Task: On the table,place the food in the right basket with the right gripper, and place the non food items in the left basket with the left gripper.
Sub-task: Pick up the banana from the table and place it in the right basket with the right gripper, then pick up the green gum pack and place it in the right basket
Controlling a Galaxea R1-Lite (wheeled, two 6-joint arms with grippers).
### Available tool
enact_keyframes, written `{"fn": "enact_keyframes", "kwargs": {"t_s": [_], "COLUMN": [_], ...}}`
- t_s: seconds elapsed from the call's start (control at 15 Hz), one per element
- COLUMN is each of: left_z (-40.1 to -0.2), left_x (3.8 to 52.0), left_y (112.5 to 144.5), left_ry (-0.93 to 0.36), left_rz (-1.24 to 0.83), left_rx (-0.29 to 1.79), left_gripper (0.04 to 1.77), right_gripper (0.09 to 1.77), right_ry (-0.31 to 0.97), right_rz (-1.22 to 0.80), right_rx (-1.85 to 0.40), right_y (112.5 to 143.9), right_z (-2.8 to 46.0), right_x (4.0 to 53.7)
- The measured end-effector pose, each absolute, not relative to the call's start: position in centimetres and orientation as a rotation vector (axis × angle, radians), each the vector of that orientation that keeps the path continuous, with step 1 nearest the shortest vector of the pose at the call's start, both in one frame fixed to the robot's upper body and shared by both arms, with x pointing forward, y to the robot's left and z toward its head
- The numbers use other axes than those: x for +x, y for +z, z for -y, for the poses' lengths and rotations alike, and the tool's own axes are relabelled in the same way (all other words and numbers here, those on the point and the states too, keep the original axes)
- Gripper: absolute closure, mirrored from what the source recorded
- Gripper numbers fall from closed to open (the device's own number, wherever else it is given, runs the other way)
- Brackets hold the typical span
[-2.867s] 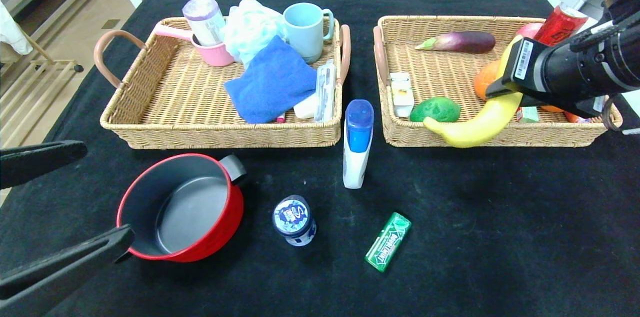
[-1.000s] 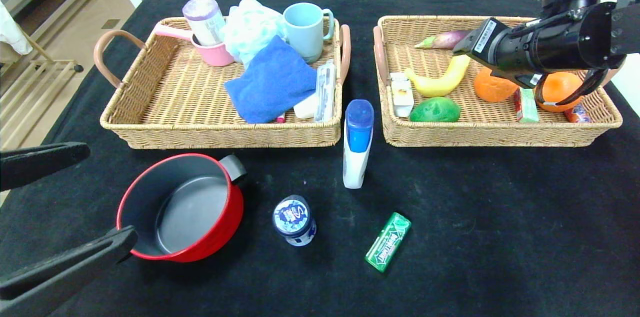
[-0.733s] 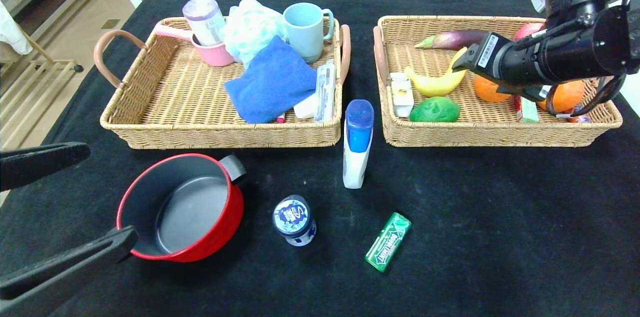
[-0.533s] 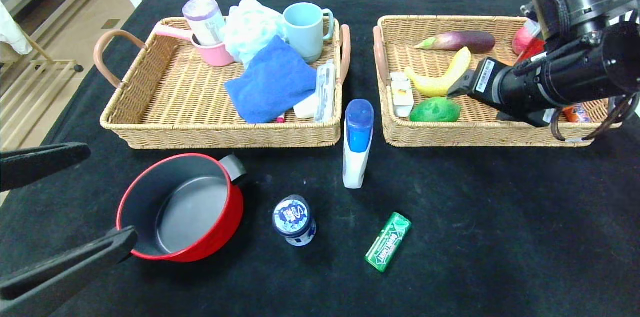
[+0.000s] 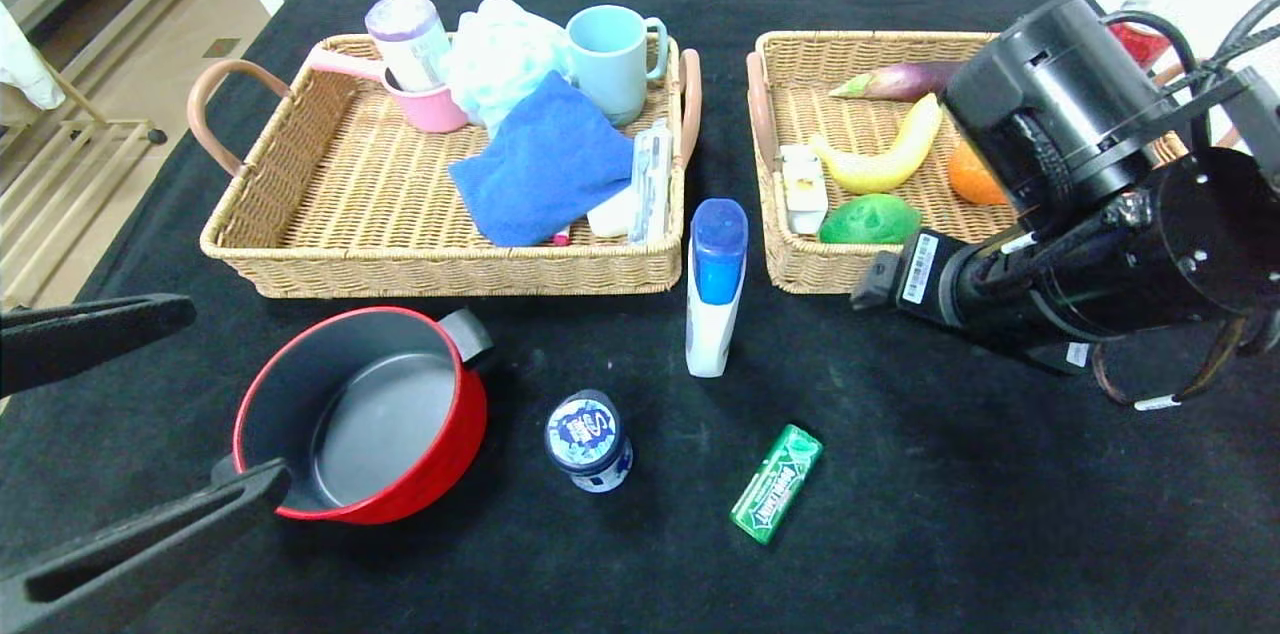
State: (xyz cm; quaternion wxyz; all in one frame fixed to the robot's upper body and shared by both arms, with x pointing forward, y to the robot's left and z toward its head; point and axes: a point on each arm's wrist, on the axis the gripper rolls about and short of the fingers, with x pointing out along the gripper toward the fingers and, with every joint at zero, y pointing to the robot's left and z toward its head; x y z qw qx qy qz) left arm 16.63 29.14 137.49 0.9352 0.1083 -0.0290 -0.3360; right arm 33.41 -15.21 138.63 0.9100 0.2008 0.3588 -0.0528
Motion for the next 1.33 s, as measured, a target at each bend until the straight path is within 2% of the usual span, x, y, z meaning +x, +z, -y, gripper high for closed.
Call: {"fn": "enact_keyframes", "kwargs": {"t_s": [0.4,1.33], "left_z": [-29.1,-29.2], "left_x": [16.6,16.5], "left_y": [137.4,137.5], "left_ry": [-0.687,-0.686], "left_rz": [0.062,0.066], "left_rx": [0.232,0.232], "left_gripper": [0.09,0.09], "right_gripper": [0.17,0.16], "right_ry": [-0.045,-0.056], "right_rz": [-0.795,-0.899], "right_rx": [0.393,0.324], "right_y": [137.8,134.6], "right_z": [12.2,8.9], "right_x": [31.3,31.0]}}
